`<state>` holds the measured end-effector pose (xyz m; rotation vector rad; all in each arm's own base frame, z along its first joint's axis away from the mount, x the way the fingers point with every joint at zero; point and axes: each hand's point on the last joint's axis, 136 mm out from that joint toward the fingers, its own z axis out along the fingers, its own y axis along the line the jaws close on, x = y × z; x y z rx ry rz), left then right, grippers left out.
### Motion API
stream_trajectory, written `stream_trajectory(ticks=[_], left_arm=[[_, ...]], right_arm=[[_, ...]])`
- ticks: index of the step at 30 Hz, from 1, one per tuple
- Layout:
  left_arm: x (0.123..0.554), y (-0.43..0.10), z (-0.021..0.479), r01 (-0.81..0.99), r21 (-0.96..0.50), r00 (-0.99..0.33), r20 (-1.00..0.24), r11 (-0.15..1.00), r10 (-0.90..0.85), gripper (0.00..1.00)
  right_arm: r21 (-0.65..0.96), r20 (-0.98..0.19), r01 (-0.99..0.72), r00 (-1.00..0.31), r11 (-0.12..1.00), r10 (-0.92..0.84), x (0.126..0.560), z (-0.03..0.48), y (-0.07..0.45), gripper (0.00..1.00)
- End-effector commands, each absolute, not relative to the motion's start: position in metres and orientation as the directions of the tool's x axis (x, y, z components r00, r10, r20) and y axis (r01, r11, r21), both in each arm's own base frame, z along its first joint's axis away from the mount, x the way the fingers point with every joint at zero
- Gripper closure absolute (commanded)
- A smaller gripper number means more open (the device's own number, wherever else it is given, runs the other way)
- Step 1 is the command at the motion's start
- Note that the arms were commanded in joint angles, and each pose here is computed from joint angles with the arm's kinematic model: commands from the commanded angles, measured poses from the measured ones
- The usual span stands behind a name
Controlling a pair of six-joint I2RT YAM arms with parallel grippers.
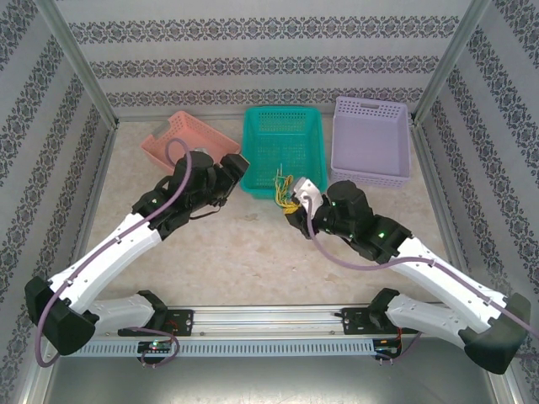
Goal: Untangle the cables
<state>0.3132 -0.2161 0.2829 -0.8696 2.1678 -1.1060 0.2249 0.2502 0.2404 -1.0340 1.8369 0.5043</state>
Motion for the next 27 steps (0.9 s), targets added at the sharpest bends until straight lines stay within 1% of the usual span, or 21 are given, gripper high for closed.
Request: stream_trajectory(ticks=[1,3,6,11,15,17,20,23,24,25,27], left_arm=[[0.3,-0.23,0.245,-0.449,-0.761,-0.702,-0.023,0.467,-0.712,0.21],[0.3,-0.249,0.241,-0.457,-0.749,-0.745,0.028,0.48,-0.666,0.2],[0.302,-0.268,0.242,-0.417,-0.735,-0.796,0.013,0.534,-0.605,0.2],[0.31,-0.29,0.23,-0.392,-0.735,-0.837,0.036,0.554,-0.546,0.21],[0.316,-0.299,0.232,-0.354,-0.733,-0.861,0.013,0.581,-0.508,0.17],[0.316,-0.299,0.233,-0.343,-0.717,-0.87,0.0,0.607,-0.493,0.12],[0.312,-0.288,0.238,-0.353,-0.671,-0.867,-0.028,0.652,-0.498,0.11],[0.307,-0.264,0.246,-0.4,-0.597,-0.835,-0.076,0.695,-0.546,0.1],[0.307,-0.26,0.249,-0.41,-0.596,-0.825,-0.081,0.691,-0.56,0.09],[0.307,-0.257,0.253,-0.421,-0.596,-0.813,-0.085,0.683,-0.576,0.05],[0.306,-0.258,0.255,-0.437,-0.601,-0.807,-0.067,0.669,-0.587,0.01]], right_arm=[[-0.365,-0.802,-0.773,-0.021,0.518,-0.597,0.241,0.234,0.241,1.0],[-0.395,-0.788,-0.774,0.01,0.494,-0.616,0.241,0.233,0.244,1.0],[-0.408,-0.778,-0.787,0.035,0.462,-0.627,0.24,0.231,0.252,1.0],[-0.394,-0.782,-0.827,0.073,0.4,-0.619,0.23,0.228,0.267,1.0],[-0.381,-0.781,-0.852,0.088,0.361,-0.618,0.223,0.225,0.272,1.0],[-0.389,-0.772,-0.853,0.096,0.348,-0.629,0.221,0.222,0.272,1.0],[-0.406,-0.757,-0.851,0.11,0.333,-0.644,0.221,0.22,0.27,1.0],[-0.439,-0.725,-0.841,0.124,0.316,-0.677,0.222,0.214,0.266,1.0],[-0.455,-0.711,-0.833,0.129,0.313,-0.691,0.224,0.211,0.263,1.0],[-0.476,-0.695,-0.823,0.136,0.311,-0.706,0.226,0.21,0.261,1.0],[-0.514,-0.657,-0.811,0.162,0.28,-0.736,0.228,0.204,0.258,1.0]])
